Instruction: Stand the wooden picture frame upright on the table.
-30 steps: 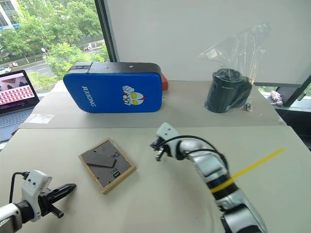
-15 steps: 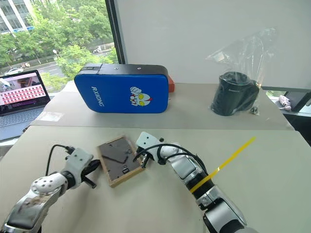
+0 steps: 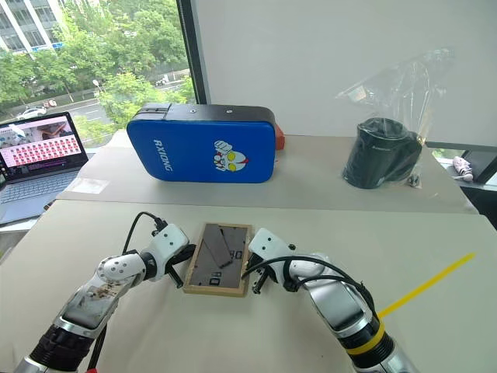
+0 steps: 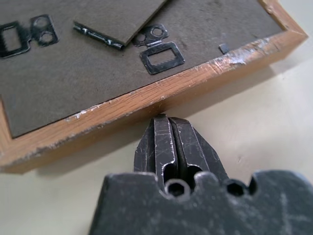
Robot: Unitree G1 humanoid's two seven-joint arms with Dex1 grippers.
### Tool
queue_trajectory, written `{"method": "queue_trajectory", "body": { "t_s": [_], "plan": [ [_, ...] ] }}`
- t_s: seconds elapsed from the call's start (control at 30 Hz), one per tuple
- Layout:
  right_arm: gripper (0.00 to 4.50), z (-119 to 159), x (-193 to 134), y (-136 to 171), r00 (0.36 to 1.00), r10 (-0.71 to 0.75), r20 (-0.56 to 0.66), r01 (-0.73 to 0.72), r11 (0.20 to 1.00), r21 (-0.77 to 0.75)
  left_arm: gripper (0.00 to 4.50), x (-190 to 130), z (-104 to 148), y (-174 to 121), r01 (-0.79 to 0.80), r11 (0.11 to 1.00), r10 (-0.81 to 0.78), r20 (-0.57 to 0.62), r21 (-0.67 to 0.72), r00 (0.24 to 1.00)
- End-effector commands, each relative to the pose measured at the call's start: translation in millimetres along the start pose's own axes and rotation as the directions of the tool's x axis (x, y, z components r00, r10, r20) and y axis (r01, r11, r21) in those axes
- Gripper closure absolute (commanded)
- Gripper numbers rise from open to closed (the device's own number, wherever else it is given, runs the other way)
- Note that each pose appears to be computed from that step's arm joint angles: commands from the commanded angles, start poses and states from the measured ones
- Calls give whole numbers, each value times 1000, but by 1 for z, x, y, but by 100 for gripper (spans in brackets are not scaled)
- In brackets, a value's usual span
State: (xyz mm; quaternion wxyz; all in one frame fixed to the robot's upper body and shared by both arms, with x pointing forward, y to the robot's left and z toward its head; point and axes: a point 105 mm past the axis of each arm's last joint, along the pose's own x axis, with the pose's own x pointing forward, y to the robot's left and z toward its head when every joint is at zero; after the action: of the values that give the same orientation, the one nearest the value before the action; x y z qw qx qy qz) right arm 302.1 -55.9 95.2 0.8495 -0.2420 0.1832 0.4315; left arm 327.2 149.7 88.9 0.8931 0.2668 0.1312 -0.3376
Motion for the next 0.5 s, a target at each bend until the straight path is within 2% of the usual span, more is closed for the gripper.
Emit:
{"method": "queue_trajectory", "body": {
  "t_s": [0.03, 0.17, 0.23, 0.27, 0.33, 0.37, 0.4, 0.47, 0.5],
  "plan": [
    [450, -6, 0, -11, 998, -59, -34, 60, 998, 21, 444, 0, -13, -27, 110, 994, -110, -31, -25, 993],
    [450, -14, -2, -26, 992, -107, -62, 108, 994, 26, 444, -24, -28, -12, 53, 999, -53, -66, -4, 996],
    [450, -21, -6, -30, 991, -113, -76, 115, 993, 22, 391, -43, -37, 4, 13, 999, -9, -80, 48, 997],
    [450, -23, -8, -31, 990, -114, -78, 116, 993, 21, 379, -50, -40, 10, 5, 997, 1, -81, 71, 997],
    [450, -24, -10, -30, 993, -99, -70, 101, 995, 25, 303, -59, -42, 20, -6, 989, 16, -72, 148, 997],
    [450, -23, -11, -27, 995, -85, -60, 87, 996, 32, 267, -61, -44, 26, -9, 949, 35, -76, 317, 996],
    [450, -22, -11, -24, 996, -72, -51, 74, 997, 38, 229, -61, -44, 29, -7, 887, 41, -62, 462, 997],
    [450, -21, -12, -21, 997, -57, -43, 59, 997, 47, 156, -58, -40, 31, -16, 800, 22, -2, 600, 1000],
    [450, -21, -12, -18, 998, -48, -42, 51, 997, 54, 116, -53, -34, 26, -29, 695, -9, 49, 718, 999]
  ]
}}
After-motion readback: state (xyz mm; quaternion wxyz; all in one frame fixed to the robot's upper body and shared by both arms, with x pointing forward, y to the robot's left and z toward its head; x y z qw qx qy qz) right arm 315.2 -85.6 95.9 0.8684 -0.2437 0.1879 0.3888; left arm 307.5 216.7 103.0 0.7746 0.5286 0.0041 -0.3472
